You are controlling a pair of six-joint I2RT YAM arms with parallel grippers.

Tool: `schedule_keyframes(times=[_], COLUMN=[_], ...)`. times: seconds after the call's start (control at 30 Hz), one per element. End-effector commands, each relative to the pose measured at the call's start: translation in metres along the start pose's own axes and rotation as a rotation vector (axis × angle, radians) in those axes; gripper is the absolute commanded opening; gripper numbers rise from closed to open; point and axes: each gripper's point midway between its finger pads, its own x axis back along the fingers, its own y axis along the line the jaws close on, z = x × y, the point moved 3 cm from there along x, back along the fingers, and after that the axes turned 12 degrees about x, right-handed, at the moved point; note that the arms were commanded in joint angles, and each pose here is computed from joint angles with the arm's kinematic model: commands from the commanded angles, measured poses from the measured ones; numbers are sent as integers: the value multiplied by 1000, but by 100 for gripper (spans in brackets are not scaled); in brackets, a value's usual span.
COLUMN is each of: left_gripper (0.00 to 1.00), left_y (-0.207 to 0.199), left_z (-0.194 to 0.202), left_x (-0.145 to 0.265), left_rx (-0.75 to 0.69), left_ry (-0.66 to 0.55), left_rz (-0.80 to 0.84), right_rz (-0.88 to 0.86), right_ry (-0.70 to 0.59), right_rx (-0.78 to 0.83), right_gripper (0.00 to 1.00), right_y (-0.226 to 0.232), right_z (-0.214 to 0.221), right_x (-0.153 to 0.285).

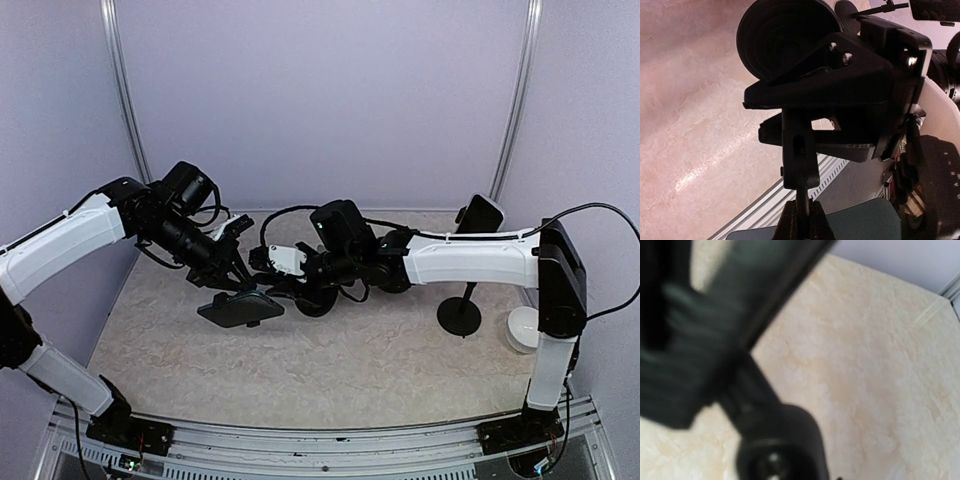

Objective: Remove the phone from the phone stand

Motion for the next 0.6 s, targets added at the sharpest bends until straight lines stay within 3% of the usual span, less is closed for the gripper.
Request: schedule_keyframes(times=[0.0,0.03,0.1,0.17,0.23,0.43,0.5,0.57], left_gripper=[0,0,0,7,19,71,96,99], left_y=[-32,-32,-33,-32,-31,-26,-27,-26], left_z=[-11,-12,-17,-24,-34,-70,-78,-83], left_x=[14,13,16,20,28,81,105,127], left_rx=[-117,-116,-117,-103,-79,20,48,79], left_ry=[-57,-60,-84,-119,-166,-400,-497,-587], left_rz=[89,86,74,61,65,112,143,177], right_rz=[25,34,56,94,140,302,368,476], right_ry=[23,26,32,33,15,-20,-19,-9], right_rx=[6,6,-2,-21,-23,-59,-75,-108], right_gripper=[26,22,3,0,0,0,0,0], right_y=[-3,-5,-8,-13,-20,-43,-53,-68], right_z=[-1,0,1,0,-2,-4,-3,-1], right_x=[-6,-6,-6,-5,-2,7,10,16])
